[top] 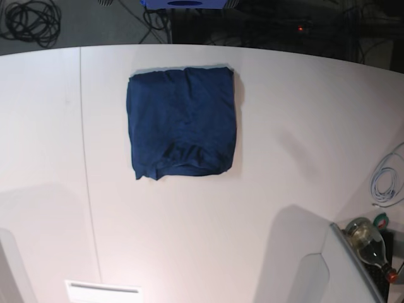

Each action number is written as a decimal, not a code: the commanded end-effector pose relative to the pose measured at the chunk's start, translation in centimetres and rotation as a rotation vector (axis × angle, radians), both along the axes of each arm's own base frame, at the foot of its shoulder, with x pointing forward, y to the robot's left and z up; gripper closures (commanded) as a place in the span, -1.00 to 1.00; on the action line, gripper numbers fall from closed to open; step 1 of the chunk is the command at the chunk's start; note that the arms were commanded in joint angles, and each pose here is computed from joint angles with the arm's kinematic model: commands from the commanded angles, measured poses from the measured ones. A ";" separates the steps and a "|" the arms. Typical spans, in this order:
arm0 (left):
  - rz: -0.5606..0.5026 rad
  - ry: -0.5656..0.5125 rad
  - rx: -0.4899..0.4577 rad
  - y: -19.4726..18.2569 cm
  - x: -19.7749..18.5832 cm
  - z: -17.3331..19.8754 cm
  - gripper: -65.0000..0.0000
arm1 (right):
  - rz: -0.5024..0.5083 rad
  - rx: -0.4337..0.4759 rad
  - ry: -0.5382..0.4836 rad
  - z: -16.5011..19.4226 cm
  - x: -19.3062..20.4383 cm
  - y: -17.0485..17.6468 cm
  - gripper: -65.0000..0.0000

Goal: Layout the t-shirt on the table in an organized manner, then fold the t-shirt properly

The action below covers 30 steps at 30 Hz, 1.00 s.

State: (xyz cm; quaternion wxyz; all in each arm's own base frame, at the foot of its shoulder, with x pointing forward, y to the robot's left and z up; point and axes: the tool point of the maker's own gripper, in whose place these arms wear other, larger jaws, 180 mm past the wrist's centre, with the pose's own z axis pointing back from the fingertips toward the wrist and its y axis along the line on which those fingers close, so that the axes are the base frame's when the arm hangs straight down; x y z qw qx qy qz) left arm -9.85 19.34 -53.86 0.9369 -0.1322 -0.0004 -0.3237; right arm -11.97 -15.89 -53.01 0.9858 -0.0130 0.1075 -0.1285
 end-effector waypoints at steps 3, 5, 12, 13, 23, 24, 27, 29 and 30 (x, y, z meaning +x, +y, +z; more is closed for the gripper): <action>0.095 0.028 0.022 -1.0 -3.0 -2.9 1.00 | 0.131 -0.032 0.119 -2.7 -1.8 -1.8 1.00; 0.139 0.046 0.050 -2.0 -4.8 -5.3 1.00 | 0.265 -0.084 0.169 -4.5 -2.5 -4.3 1.00; 0.215 -0.028 0.067 -7.4 -5.3 -9.9 1.00 | 0.924 -0.227 -0.168 -10.0 1.6 -11.4 1.00; 0.242 -0.103 0.040 -8.4 -3.5 -10.0 1.00 | 1.013 -0.204 -0.225 -10.0 2.2 -11.1 1.00; 0.336 -0.158 0.132 -7.2 -1.1 -10.6 1.00 | 1.077 -0.110 -0.321 -10.9 4.0 -6.4 1.00; 0.333 -0.173 0.135 -6.7 -0.3 -10.7 1.00 | 1.074 -0.106 -0.330 -11.0 4.2 -6.1 1.00; 0.324 -0.193 0.160 -4.8 0.8 -10.8 1.00 | 1.069 -0.098 -0.343 -11.0 4.4 -5.5 1.00; 0.319 -0.202 0.174 -3.8 1.2 -10.8 1.00 | 1.068 -0.096 -0.344 -11.1 4.4 -5.3 1.00; 0.318 -0.201 0.177 -3.6 1.2 -10.8 1.00 | 1.066 -0.094 -0.347 -11.1 4.5 -5.1 1.00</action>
